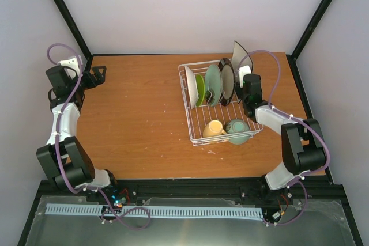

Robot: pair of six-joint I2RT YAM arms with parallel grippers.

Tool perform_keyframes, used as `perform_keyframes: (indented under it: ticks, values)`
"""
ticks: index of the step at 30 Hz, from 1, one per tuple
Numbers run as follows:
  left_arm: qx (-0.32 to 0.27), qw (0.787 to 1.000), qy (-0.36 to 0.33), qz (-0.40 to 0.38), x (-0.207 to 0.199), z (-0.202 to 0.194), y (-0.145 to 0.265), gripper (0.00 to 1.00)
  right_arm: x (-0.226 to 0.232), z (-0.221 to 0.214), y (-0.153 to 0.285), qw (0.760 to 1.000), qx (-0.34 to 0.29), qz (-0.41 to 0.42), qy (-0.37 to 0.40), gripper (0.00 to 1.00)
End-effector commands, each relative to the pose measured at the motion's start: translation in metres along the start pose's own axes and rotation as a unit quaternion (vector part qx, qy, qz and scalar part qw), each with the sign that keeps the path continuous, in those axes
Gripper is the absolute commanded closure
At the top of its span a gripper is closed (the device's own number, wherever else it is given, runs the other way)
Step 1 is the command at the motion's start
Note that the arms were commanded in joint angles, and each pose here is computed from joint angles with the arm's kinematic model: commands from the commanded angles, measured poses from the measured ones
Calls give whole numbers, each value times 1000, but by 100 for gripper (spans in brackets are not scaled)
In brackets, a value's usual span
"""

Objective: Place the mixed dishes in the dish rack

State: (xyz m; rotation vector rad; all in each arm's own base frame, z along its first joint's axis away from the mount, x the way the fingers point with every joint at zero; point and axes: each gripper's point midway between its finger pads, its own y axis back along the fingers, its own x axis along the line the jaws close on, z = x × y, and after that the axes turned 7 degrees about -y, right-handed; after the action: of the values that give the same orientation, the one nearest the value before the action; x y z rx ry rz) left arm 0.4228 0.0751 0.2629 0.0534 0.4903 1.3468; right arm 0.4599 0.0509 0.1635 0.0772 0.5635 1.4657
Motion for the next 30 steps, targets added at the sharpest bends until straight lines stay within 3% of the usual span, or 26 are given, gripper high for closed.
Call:
perform_keyframes:
  ticks: [1, 30]
  values:
    - [-21, 1000, -21, -4, -5, 13, 8, 0, -27, 18, 0, 998, -13, -56, -14, 62]
    - [-20, 1000, -14, -14, -7, 11, 7, 0, -22, -22, 20, 996, 43, -35, -63, 56]
